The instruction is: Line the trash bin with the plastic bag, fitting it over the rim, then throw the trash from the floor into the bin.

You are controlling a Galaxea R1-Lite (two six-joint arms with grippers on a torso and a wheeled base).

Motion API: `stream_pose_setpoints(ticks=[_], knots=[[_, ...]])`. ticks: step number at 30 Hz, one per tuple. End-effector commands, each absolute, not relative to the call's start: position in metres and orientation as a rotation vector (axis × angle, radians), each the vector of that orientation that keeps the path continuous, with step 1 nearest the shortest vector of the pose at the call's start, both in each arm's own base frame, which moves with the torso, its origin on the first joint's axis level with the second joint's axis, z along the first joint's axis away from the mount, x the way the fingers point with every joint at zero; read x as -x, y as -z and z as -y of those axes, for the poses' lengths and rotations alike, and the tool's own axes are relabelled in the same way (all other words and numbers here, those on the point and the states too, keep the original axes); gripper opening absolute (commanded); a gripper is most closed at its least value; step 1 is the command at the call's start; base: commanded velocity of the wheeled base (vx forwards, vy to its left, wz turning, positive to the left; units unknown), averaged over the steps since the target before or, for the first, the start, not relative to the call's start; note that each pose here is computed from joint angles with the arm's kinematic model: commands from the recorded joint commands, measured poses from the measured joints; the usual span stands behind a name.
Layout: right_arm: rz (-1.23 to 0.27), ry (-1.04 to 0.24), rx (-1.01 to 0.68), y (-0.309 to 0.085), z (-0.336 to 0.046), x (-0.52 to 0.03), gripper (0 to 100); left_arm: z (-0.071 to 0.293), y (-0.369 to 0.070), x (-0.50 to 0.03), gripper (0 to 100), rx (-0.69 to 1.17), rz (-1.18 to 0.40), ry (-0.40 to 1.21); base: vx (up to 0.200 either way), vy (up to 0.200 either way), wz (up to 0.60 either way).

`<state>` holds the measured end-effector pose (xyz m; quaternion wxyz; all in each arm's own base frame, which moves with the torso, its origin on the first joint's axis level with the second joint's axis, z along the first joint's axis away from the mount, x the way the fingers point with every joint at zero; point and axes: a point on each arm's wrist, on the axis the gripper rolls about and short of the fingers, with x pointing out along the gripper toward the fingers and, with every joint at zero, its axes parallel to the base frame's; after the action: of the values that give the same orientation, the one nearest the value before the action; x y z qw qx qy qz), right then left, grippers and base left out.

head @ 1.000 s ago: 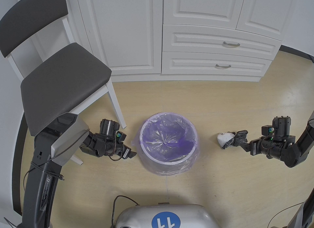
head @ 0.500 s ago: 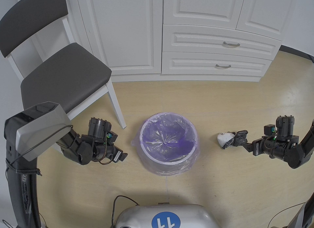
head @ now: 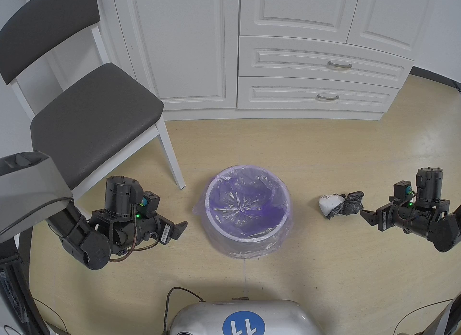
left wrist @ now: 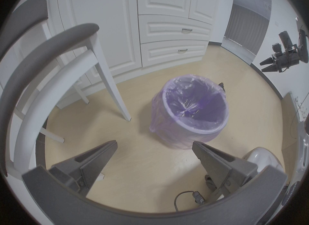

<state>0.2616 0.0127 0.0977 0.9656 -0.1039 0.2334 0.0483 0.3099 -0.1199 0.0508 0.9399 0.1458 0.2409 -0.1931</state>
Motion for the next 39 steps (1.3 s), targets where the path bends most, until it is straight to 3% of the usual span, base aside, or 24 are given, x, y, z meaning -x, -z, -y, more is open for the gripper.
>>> stream_pose_setpoints(ticks=[1,18,27,31,39], knots=[[-0.406,-0.109,0.209,-0.110,-0.014,-0.253,100,0.122,-0.066,-0.298,100,-0.286,-0.444,0.418,0.000,0.000,0.00],[-0.343,-0.110,0.193,-0.125,-0.016,-0.252,100,0.128,-0.093,-0.304,100,-0.222,-0.349,0.357,0.000,0.000,0.00],[-0.223,-0.117,0.140,-0.132,-0.017,-0.258,100,0.136,-0.109,-0.292,100,-0.154,-0.320,0.360,0.000,0.000,0.00],[-0.168,-0.164,-0.008,-0.148,-0.034,-0.260,100,0.134,-0.120,-0.285,100,-0.154,-0.305,0.351,0.000,0.000,0.00],[-0.241,-0.241,-0.030,-0.164,-0.053,-0.242,100,0.126,-0.139,-0.264,100,-0.150,-0.284,0.337,0.000,0.000,0.00]])
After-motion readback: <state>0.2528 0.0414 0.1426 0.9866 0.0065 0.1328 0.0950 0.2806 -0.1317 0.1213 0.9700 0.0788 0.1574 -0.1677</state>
